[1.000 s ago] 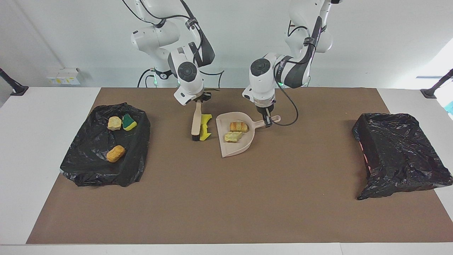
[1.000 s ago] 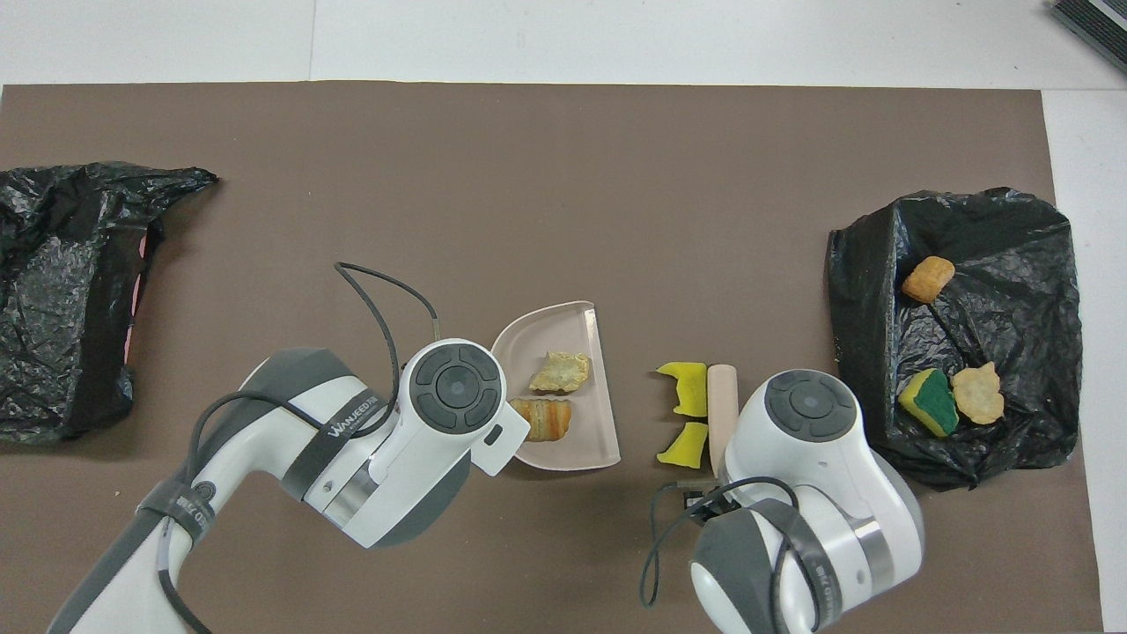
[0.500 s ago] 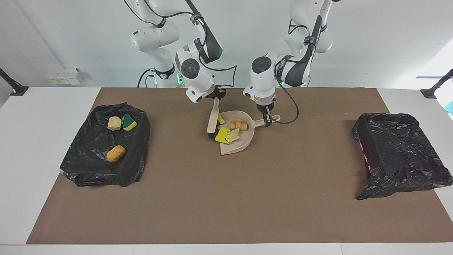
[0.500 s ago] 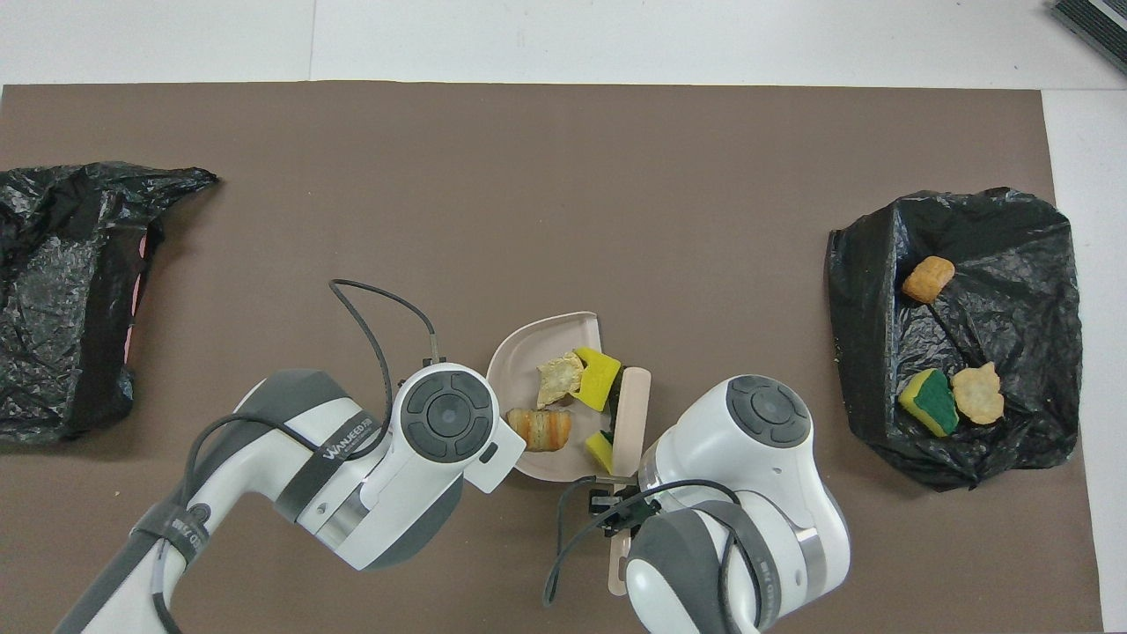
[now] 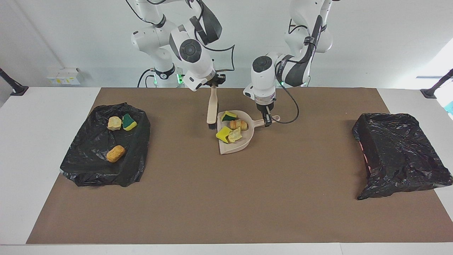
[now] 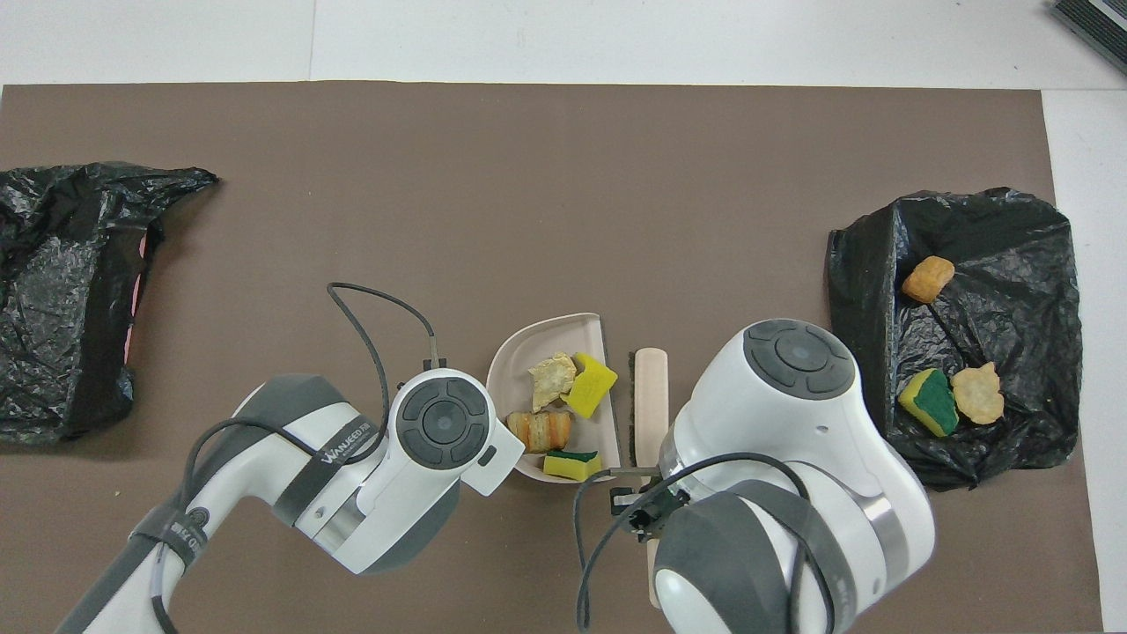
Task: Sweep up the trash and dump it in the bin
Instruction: 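Sweep the remaining crusts and sponges toward the dustpan with the right gripper, then carry the loaded dustpan to the black bag with the left gripper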
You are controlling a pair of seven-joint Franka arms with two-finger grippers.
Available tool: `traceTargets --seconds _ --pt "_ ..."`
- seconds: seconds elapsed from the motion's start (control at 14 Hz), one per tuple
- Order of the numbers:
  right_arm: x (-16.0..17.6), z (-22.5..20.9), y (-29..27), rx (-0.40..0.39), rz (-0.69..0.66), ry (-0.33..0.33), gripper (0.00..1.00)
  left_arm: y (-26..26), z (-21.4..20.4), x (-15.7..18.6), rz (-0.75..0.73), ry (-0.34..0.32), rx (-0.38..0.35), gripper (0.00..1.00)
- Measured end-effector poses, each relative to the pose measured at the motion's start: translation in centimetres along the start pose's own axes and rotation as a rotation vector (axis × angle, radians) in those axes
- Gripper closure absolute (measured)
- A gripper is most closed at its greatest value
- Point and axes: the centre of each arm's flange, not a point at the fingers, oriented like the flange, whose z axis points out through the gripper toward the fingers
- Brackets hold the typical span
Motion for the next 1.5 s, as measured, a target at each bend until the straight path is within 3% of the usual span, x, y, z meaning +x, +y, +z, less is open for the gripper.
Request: traceTargets --seconds 0.21,0.57,0.93,1.07,1.21,1.5 --pt "0.4 0.1 1.2 -0.121 -0.045 0.054 0.73 -0.6 0.3 -0.6 -0.016 0.013 0.008 0.68" --pt "0.5 0.9 1.6 -0.142 -0.045 0.052 0.73 -4.3 1.4 -4.2 -0.14 0.105 0.006 0.68" --pt "-0.4 2.1 1.5 -0.137 -0.05 0.071 0.73 -9.9 -0.5 -10.6 -0.098 0.19 0.03 0.68" --pt "-1.6 3.7 -0.3 -0.119 -0.028 0.074 0.73 -11.8 -1.8 -13.6 -0.116 0.184 -0.004 0.68" --pt "-2.7 6.0 -3.5 -0.091 -0.018 0.114 0.73 -13.6 -3.0 -17.2 -0.111 0.22 -0.027 0.68" --pt "-5.0 10.0 -7.1 -0.096 -0.029 0.068 0.73 -16.8 -5.7 -25.7 -0.085 0.255 -0.055 0.68"
